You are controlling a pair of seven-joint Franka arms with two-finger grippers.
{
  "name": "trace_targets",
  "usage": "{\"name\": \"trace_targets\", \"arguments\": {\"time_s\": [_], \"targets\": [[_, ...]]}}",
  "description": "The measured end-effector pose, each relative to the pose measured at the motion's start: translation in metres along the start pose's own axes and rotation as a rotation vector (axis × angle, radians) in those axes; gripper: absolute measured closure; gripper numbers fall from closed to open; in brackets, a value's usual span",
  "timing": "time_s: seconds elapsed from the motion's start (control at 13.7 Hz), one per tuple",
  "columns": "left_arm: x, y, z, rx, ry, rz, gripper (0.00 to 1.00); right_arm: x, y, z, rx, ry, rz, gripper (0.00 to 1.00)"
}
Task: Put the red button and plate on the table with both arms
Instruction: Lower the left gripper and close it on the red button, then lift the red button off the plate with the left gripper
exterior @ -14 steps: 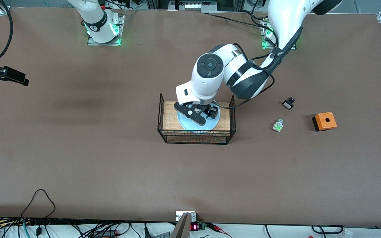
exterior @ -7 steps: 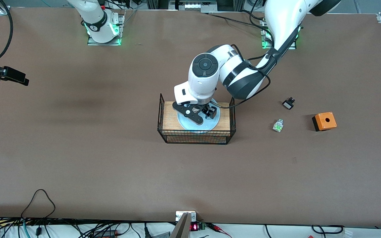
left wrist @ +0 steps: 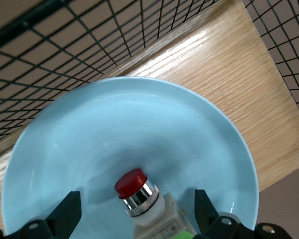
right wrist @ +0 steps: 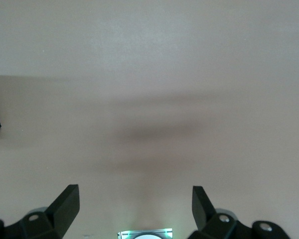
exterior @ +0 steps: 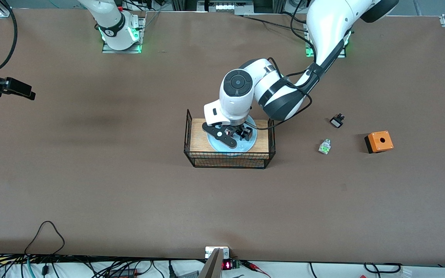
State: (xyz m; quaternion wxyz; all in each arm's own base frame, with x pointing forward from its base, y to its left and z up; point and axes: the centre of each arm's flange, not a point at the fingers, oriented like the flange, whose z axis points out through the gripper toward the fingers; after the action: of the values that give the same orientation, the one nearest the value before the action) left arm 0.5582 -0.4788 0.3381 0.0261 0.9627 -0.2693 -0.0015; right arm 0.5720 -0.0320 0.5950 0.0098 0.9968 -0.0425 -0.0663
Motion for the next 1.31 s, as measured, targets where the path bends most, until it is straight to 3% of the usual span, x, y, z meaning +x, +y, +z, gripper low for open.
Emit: {"name": "trace_targets", "arguments": {"time_s": [0.22,0.36,0.66,0.88,1.09,1.31], "targets": [[0.000,0.001,0.000,0.000,0.000,-0.016,0.04,0.000,0.000,0.000,0.000,0.000,0.000,0.00],[0.000,0.002,0.000,0.000,0.000,-0.018,0.12,0.000,0.000,0.000,0.000,0.000,0.000,0.00],[-0.003,0.006,0.001,0.000,-0.004,-0.014,0.15,0.000,0.000,0.000,0.000,0.000,0.000,0.00],[-0.007,0.010,-0.003,0.008,-0.016,-0.017,0.25,0.000,0.000,0.000,0.000,-0.001,0.000,0.00],[-0.011,0.010,-0.015,0.024,-0.026,-0.020,0.51,0.000,0.000,0.000,0.000,-0.001,0.000,0.00],[-0.014,0.010,-0.020,0.034,-0.037,-0.022,0.58,0.000,0.000,0.000,0.000,-0.001,0.000,0.00]]}}
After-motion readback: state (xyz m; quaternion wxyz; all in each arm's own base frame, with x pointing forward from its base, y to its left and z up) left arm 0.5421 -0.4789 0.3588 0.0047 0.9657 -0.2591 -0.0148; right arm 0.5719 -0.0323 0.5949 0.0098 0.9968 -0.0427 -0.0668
